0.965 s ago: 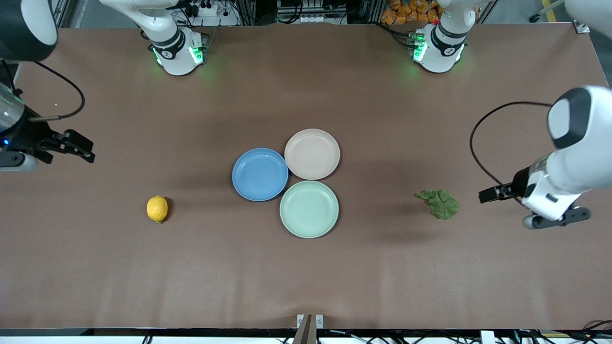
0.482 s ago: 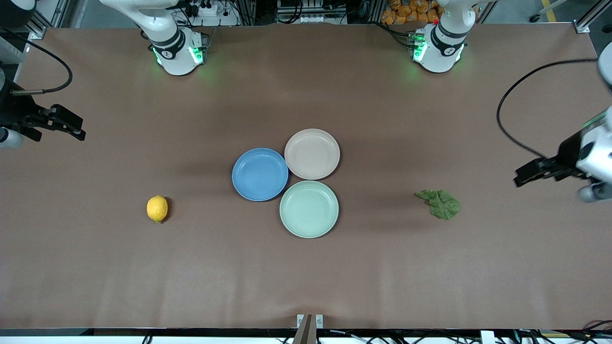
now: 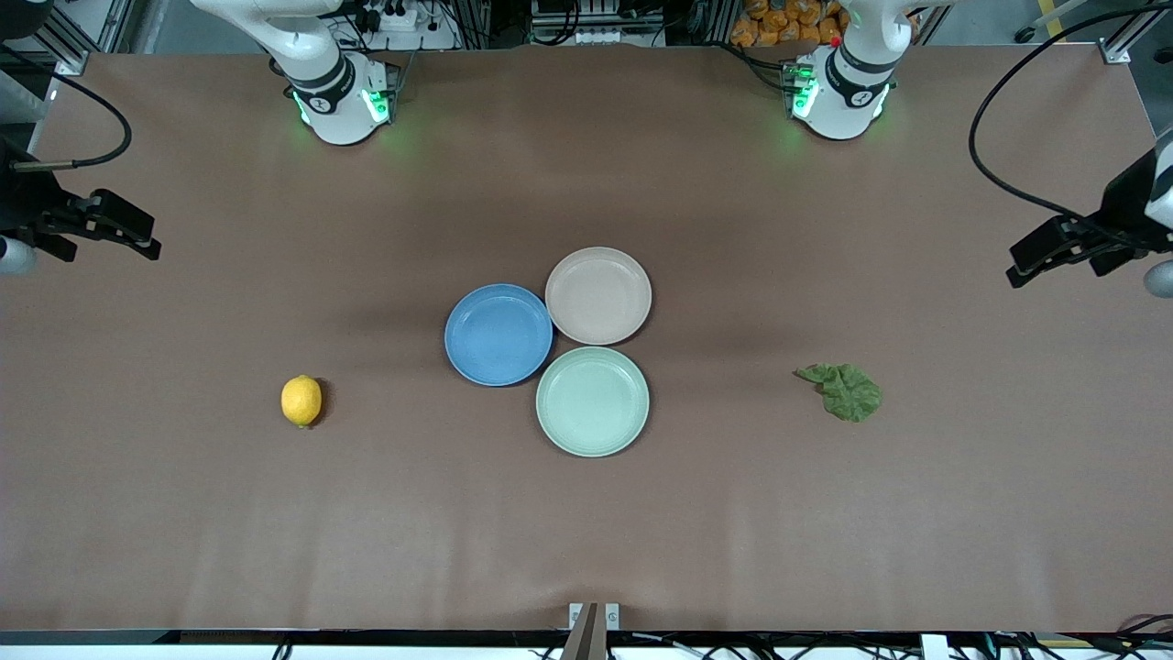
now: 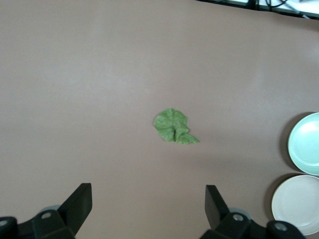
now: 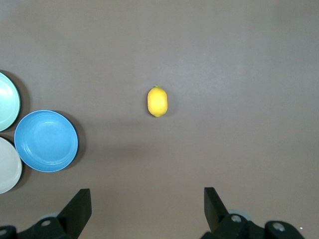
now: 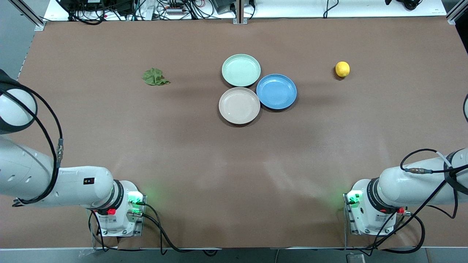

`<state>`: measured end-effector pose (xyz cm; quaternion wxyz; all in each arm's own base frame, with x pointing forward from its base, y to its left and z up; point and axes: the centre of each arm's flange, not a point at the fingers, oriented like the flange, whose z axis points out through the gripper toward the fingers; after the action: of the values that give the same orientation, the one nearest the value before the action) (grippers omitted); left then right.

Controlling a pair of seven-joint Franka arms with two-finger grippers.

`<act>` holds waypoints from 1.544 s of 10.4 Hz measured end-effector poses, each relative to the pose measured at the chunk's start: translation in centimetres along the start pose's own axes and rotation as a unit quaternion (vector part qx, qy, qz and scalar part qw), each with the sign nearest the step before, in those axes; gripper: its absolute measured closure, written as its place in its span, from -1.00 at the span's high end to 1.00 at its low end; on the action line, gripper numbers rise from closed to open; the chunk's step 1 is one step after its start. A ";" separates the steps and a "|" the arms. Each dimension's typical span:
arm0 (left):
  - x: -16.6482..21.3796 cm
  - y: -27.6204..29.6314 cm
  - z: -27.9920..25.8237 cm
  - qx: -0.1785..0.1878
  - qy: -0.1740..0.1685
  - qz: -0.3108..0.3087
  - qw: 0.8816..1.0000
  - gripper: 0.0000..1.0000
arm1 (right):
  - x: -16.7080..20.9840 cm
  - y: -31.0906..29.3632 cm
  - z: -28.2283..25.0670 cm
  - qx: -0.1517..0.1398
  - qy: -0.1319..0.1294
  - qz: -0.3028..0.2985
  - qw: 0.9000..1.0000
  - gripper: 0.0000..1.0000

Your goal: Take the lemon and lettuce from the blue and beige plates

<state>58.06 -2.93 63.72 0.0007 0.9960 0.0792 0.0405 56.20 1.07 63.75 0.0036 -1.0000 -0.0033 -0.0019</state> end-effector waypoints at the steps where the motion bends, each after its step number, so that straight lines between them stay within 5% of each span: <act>1: 0.1 -1.5 0.2 0.003 -0.007 -0.009 1.000 1.00 | 0.0 0.0 0.0 0.004 0.000 0.001 1.000 1.00; 16: -0.5 -1.6 -0.1 0.003 -0.021 -0.001 1.000 1.00 | 0.2 0.6 -0.5 0.006 0.013 0.008 1.000 1.00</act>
<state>57.32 -1.42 63.74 -0.0008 0.9966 0.0806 0.0193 56.41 0.43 64.21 0.0092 -0.9998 0.0045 -0.0149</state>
